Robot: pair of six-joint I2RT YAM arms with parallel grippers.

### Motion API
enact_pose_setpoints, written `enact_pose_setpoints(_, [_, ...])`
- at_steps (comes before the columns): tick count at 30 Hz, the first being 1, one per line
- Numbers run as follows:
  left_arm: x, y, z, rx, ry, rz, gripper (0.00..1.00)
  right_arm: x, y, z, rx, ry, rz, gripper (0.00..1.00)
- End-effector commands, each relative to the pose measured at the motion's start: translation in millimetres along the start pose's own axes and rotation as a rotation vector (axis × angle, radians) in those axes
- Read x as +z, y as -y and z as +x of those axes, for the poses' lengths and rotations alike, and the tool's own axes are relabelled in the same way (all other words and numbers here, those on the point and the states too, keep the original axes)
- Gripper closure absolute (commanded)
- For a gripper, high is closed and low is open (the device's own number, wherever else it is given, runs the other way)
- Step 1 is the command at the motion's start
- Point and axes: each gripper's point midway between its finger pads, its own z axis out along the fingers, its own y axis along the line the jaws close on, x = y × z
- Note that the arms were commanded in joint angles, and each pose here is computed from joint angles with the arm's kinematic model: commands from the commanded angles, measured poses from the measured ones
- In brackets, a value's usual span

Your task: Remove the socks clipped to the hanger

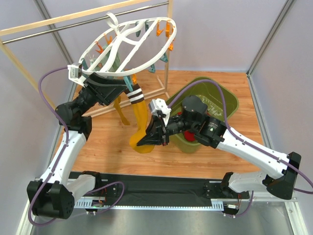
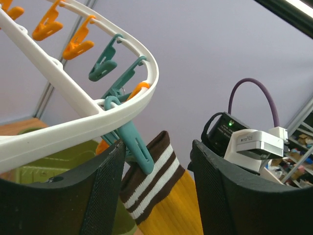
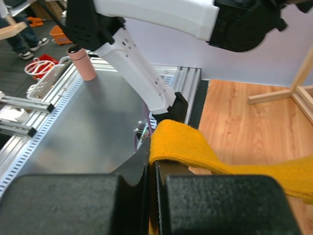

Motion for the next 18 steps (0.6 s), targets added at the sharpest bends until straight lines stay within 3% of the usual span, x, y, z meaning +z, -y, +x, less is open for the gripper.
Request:
enact_pose_setpoints(1, [1, 7, -1, 0.116, -0.039, -0.022, 0.36, -6, 11, 4, -0.04, -0.005, 0.095, 1.0])
enact_pose_setpoints(10, [-1, -3, 3, 0.143, -0.066, -0.079, 0.33, -5, 6, 7, -0.075, 0.019, 0.022, 1.0])
enact_pose_setpoints(18, [-4, -16, 8, 0.189, -0.116, -0.142, 0.32, -10, 2, -9, -0.098, 0.121, -0.111, 1.0])
